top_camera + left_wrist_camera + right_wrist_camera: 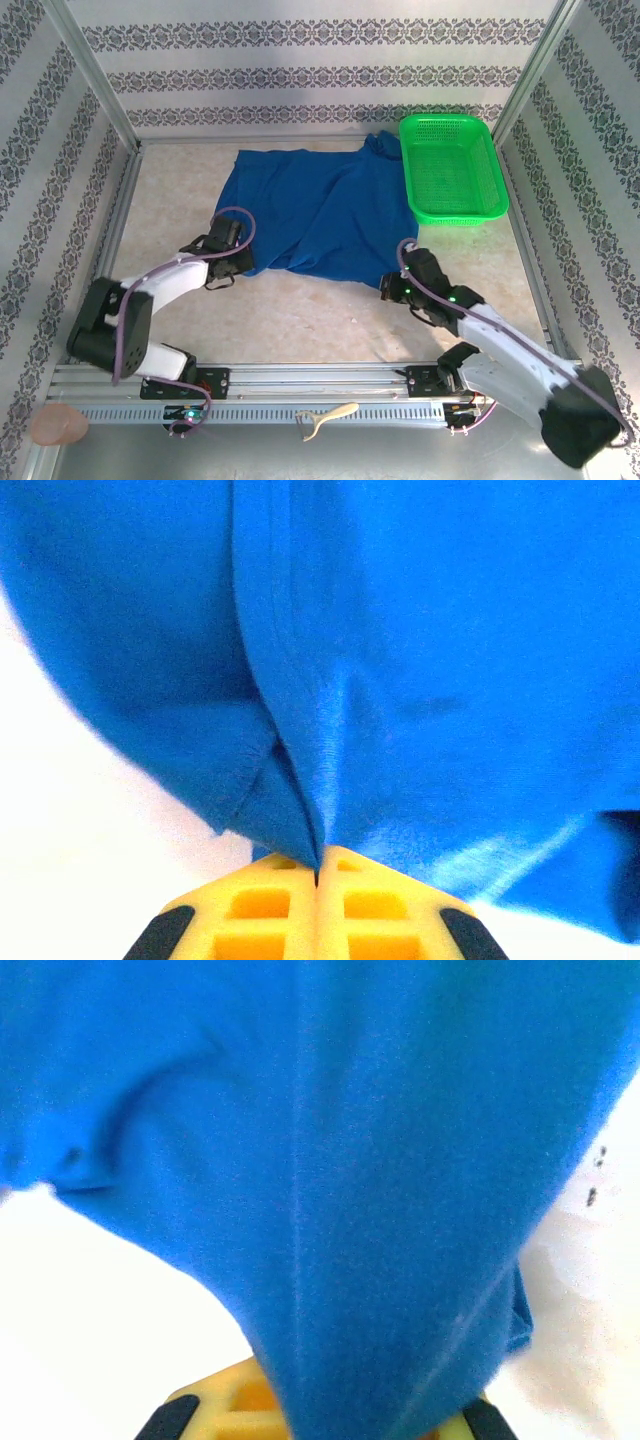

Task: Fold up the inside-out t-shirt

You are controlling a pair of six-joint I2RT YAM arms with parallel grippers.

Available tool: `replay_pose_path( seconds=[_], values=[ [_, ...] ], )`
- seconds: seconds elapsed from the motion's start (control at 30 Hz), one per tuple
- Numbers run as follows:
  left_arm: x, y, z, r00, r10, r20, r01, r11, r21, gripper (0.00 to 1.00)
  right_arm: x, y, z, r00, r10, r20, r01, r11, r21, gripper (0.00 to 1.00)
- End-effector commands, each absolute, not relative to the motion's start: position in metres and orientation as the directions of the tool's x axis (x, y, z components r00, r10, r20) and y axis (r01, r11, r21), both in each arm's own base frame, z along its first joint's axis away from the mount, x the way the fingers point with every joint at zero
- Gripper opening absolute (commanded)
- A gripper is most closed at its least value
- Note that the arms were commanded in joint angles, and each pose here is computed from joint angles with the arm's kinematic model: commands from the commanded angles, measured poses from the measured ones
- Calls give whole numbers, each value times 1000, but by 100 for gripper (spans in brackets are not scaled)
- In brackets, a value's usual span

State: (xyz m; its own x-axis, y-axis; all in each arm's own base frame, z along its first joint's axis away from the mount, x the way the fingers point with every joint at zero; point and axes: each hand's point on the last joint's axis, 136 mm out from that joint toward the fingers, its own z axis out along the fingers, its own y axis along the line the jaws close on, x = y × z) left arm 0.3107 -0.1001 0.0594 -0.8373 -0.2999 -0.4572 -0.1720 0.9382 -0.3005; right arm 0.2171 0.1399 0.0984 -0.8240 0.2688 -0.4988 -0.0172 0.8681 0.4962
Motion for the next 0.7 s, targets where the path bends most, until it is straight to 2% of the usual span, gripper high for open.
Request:
replay_pose_path(
  seconds=[0.0, 0.13, 0.23, 0.37, 0.47, 0.5, 0.53, 0.57, 0.6, 0.67],
  values=[
    [293, -97, 123, -795, -336, -505, -158, 918, -363, 0, 190, 133, 144, -820, 255, -512, -73, 841, 536, 0],
    [267, -93, 182, -738, -413, -534, -149, 871, -468, 0, 169, 122, 201, -792, 271, -548, -111, 818, 564, 0],
    [270, -89, 203, -708, -457, -539, -154, 845, -513, 0, 178, 127, 222, -788, 256, -559, -138, 813, 566, 0],
    [308, -77, 195, -700, -522, -487, -204, 800, -564, 0, 228, 141, 231, -777, 268, -570, -141, 808, 572, 0],
    [350, -65, 177, -697, -563, -444, -248, 771, -587, 0, 289, 140, 222, -782, 367, -504, -78, 744, 663, 0],
    [364, -62, 166, -710, -563, -424, -270, 773, -575, 0, 312, 138, 219, -775, 396, -492, -63, 727, 683, 10],
    [379, -60, 157, -722, -560, -407, -279, 774, -568, 0, 331, 134, 213, -773, 415, -480, -35, 728, 685, 32],
    [390, -59, 150, -732, -557, -393, -286, 774, -565, 1, 344, 133, 211, -780, 412, -471, -29, 728, 685, 43],
    [401, -58, 143, -744, -552, -377, -288, 774, -564, 8, 357, 132, 207, -787, 402, -468, -24, 738, 674, 50],
    [416, -54, 130, -759, -542, -361, -303, 784, -542, 24, 366, 129, 209, -782, 393, -484, -20, 760, 649, 54]
  ],
)
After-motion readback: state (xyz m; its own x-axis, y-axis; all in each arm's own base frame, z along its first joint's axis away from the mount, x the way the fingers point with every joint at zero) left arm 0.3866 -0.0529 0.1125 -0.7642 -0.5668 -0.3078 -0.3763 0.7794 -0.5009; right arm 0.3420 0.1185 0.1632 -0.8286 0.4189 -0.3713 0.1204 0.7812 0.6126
